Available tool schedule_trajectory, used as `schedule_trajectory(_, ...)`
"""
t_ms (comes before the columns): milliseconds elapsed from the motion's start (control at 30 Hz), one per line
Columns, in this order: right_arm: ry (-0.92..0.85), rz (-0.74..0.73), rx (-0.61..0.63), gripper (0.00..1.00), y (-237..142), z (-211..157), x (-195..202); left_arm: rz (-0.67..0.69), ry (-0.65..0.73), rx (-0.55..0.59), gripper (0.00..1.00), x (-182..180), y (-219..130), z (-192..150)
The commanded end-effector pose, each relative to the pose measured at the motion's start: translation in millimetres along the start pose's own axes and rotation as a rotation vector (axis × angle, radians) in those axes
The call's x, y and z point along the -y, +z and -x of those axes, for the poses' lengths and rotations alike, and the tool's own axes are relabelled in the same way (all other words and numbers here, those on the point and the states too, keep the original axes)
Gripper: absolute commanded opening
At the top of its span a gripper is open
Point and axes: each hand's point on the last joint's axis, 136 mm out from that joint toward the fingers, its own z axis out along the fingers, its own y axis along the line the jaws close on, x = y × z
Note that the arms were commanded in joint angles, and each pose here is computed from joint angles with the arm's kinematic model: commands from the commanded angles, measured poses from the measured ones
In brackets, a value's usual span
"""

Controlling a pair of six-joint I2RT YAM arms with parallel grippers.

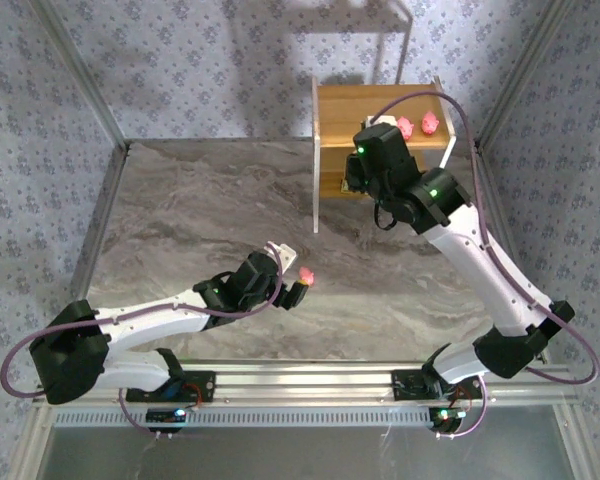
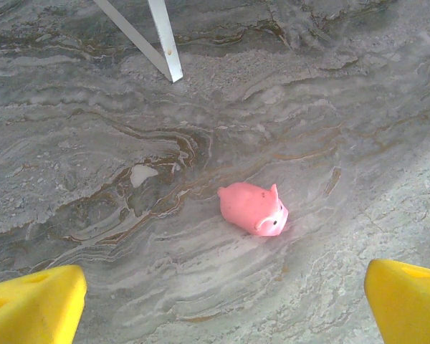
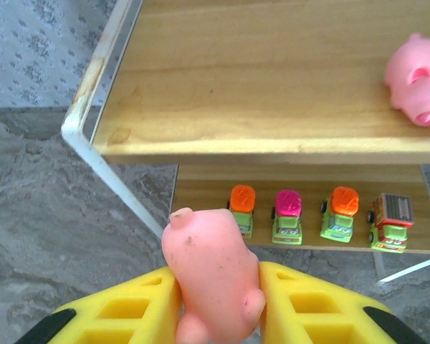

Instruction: Place and organize the plastic toys onto the shelf

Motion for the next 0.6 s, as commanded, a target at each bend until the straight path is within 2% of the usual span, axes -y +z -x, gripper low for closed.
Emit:
schedule_trajectory(0, -0.016, -0.053, 0.011, 0.31, 0.6, 12.1, 11.3, 0.007, 0.013, 0.035, 1.00, 0.4, -5.1, 6.8)
schedule_trajectory(200, 0.007, -0.122, -0.004, 0.33, 13.4, 28.1, 30.6, 0.009, 0.013, 0.036, 0.99, 0.1, -6.2, 6.7)
schedule_trajectory(567, 0.068, -0.147, -0.008, 0.32, 37.3, 45.0, 47.2, 0.019, 0.014, 0.037, 1.00, -1.8, -6.7, 7.1)
